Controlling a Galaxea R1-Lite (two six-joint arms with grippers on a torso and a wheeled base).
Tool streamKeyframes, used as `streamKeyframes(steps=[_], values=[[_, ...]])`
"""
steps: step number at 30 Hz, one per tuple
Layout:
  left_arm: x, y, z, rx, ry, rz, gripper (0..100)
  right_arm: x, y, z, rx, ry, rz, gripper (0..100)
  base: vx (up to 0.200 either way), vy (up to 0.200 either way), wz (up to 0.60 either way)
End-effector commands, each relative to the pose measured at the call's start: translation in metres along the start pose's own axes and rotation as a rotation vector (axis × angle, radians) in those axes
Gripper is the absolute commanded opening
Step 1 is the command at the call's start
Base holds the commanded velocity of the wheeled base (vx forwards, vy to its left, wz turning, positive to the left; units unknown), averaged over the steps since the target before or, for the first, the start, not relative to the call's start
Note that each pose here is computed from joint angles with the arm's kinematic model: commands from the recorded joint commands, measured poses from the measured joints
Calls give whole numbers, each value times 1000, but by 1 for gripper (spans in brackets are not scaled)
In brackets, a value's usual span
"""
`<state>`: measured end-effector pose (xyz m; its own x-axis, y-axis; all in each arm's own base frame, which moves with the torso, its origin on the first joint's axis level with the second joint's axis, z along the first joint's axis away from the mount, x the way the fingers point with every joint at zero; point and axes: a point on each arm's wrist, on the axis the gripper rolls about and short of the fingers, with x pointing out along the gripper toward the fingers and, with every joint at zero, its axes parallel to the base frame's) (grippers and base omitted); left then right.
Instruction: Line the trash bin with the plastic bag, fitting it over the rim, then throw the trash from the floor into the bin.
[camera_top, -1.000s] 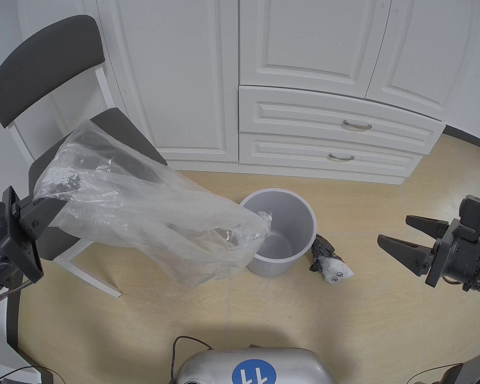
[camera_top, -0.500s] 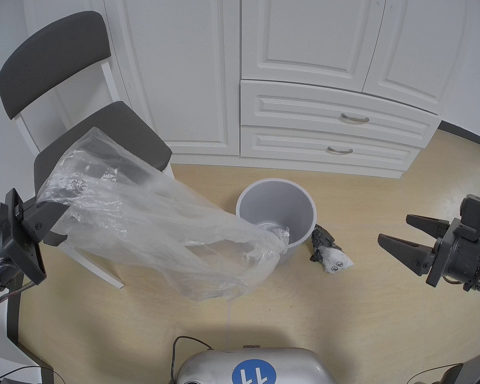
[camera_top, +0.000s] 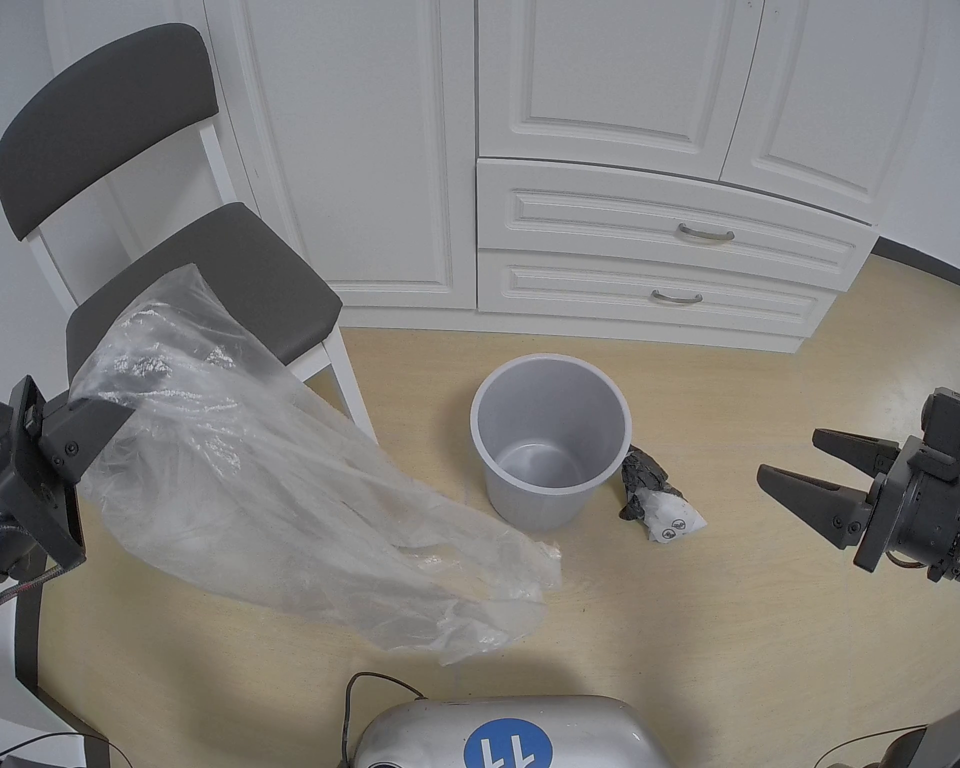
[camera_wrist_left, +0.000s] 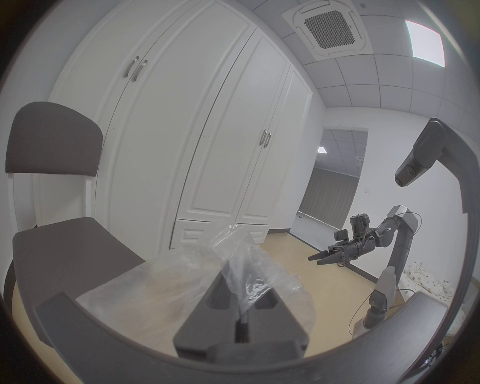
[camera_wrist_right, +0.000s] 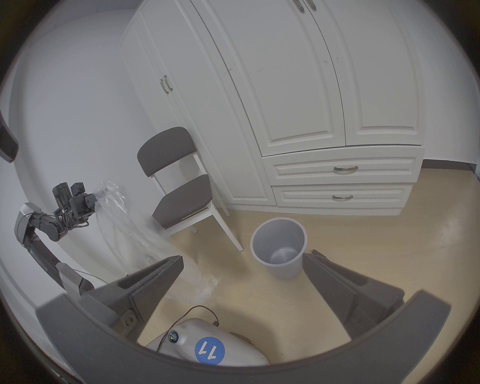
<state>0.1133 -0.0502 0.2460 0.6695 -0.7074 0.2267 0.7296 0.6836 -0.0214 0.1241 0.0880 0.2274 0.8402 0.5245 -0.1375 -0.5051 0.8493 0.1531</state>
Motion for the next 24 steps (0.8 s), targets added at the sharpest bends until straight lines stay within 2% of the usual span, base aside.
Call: streamKeyframes(steps=[1, 5, 11, 13, 15, 17, 19, 24], values=[[1, 0, -1, 3, -5, -2, 0, 0, 0, -1, 0, 5, 3, 100, 0, 0, 0], [1, -1, -4, 3, -7, -11, 0, 2, 1, -4, -2, 23, 10, 100, 0, 0, 0], [9, -5, 3, 0, -25, -67, 0, 5, 3, -8, -4, 50, 21, 100, 0, 0, 0], [30, -6, 13, -3, -42, -123, 0, 10, 4, -16, -9, 85, 28, 100, 0, 0, 0], [40, -7, 15, -8, -46, -152, 0, 12, 4, -19, -10, 98, 25, 100, 0, 0, 0], [55, -16, 14, -36, -49, -225, 0, 17, 3, -21, -4, 117, 16, 100, 0, 0, 0], [61, -20, 10, -47, -47, -258, 0, 20, 3, -22, 17, 126, 12, 100, 0, 0, 0], [81, -19, -1, -73, -62, -280, 0, 39, 6, -15, 174, 134, -2, 100, 0, 0, 0]])
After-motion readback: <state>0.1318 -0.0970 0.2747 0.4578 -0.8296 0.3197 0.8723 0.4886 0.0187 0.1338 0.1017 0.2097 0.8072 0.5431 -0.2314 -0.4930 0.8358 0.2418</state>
